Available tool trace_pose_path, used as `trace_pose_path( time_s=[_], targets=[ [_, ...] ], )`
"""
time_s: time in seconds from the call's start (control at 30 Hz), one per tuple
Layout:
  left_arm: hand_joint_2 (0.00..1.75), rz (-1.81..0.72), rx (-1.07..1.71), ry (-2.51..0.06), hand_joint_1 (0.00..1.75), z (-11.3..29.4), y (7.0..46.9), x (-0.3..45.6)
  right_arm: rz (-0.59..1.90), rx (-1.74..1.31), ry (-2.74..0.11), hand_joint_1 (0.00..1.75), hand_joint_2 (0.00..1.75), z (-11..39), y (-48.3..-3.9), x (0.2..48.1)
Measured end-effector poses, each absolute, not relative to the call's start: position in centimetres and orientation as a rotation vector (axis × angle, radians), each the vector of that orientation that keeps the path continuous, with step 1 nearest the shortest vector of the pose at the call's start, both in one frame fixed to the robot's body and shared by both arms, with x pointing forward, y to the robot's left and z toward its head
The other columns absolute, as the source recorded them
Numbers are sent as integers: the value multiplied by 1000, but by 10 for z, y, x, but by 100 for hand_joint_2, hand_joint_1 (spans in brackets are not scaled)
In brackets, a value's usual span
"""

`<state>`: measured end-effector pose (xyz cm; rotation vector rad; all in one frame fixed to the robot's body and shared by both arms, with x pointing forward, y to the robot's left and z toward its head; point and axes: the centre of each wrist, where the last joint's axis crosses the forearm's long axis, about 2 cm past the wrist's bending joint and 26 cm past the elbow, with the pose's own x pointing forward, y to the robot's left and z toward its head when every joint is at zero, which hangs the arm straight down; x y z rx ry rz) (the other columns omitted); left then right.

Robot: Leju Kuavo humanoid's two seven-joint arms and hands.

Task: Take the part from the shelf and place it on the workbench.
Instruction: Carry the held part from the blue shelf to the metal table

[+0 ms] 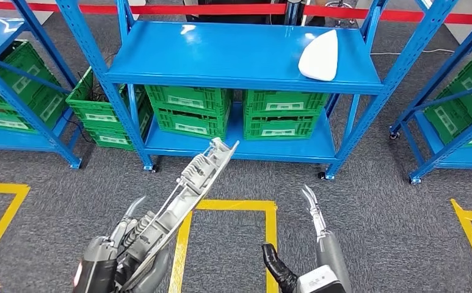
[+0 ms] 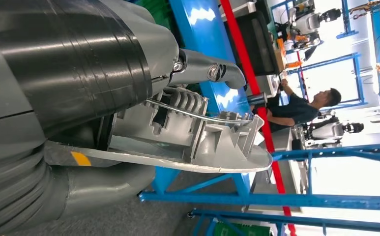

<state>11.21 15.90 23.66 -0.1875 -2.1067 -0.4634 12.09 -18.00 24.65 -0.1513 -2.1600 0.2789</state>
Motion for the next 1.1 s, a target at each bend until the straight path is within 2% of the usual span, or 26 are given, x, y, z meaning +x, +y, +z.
trace_pose_path(
  time_s=[1.1],
  targets=[
    [175, -452, -204, -2104, 175, 238, 158, 113, 273, -145, -2151, 0, 175, 245, -180, 119]
  ],
)
